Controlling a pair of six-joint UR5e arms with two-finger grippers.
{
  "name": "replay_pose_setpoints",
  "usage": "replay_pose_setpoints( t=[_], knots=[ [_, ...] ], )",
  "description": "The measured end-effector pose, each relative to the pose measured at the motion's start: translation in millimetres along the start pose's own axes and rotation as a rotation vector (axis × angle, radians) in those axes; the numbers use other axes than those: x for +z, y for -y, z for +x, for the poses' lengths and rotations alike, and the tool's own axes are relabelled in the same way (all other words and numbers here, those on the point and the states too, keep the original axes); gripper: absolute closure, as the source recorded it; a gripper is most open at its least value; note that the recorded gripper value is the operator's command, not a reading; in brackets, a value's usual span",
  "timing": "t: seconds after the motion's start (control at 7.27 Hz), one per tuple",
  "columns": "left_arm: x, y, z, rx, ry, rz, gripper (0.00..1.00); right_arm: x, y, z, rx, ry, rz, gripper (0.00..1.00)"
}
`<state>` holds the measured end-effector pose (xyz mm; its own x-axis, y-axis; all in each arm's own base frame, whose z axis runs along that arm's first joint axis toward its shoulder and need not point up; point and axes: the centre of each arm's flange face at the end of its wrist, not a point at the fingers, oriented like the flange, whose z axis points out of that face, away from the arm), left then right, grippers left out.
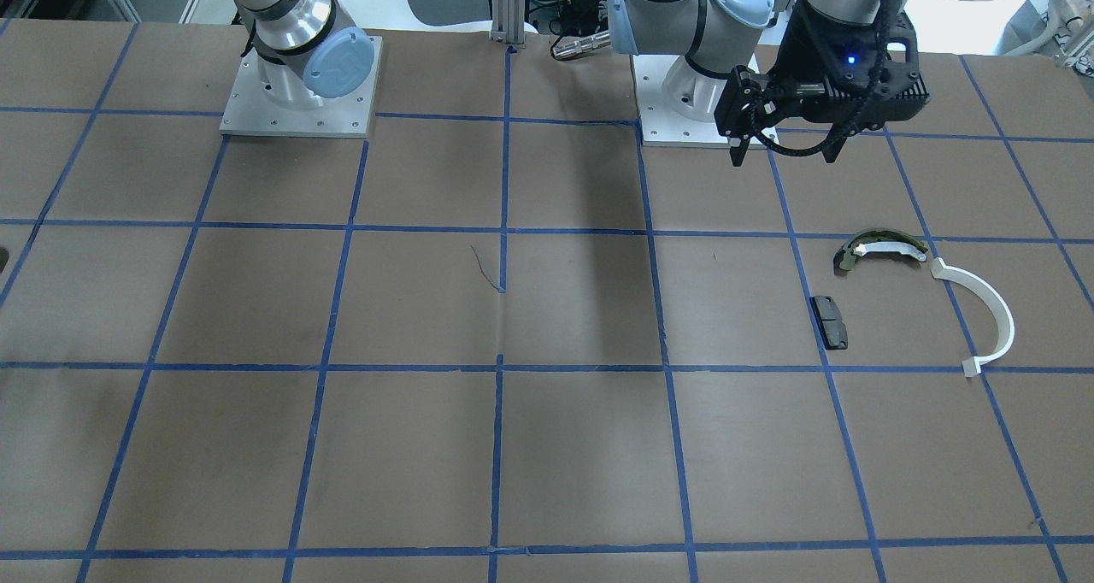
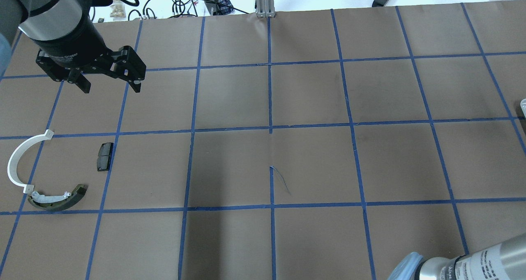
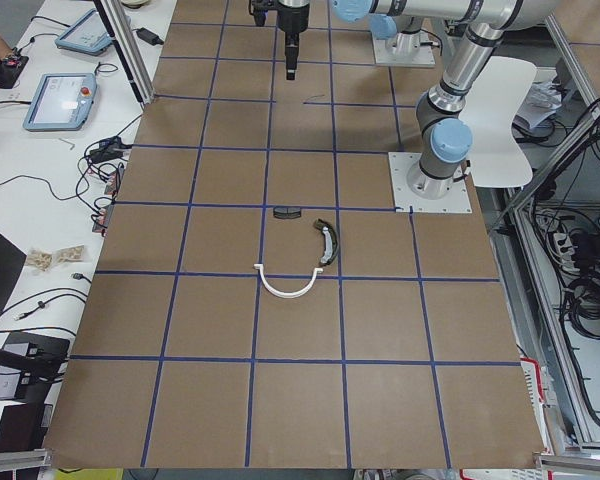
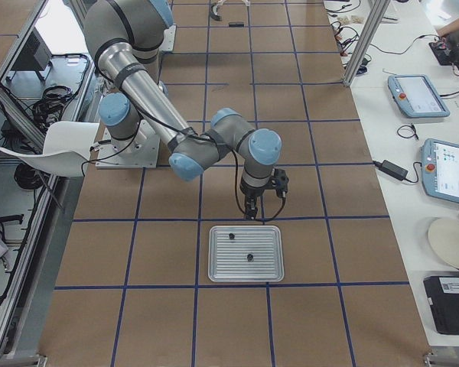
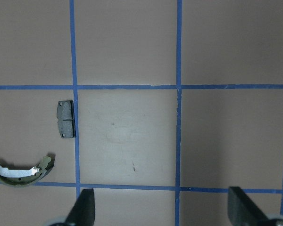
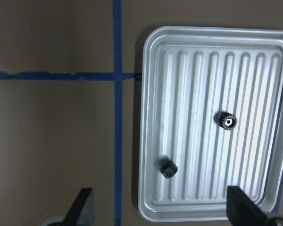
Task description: Place bearing gear from tray to pile
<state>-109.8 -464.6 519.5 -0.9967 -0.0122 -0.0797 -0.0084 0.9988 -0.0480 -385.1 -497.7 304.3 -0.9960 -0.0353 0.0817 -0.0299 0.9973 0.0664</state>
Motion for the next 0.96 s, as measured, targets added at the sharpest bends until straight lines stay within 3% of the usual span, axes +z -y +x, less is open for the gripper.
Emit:
replay_pose_setpoints(
  t=[0.41,0.96],
  knots=[
    [-1.4,-0.8,-0.1,-0.001,0.000,0.003,0.00,52.9,-8.4,43.3,-0.015,0.013,-0.005,0.00],
    [-1.2,-0.9,-0.2,0.000,0.001,0.003,0.00,81.0,13.6,76.9,-0.015,0.002,0.006,0.00]
  ],
)
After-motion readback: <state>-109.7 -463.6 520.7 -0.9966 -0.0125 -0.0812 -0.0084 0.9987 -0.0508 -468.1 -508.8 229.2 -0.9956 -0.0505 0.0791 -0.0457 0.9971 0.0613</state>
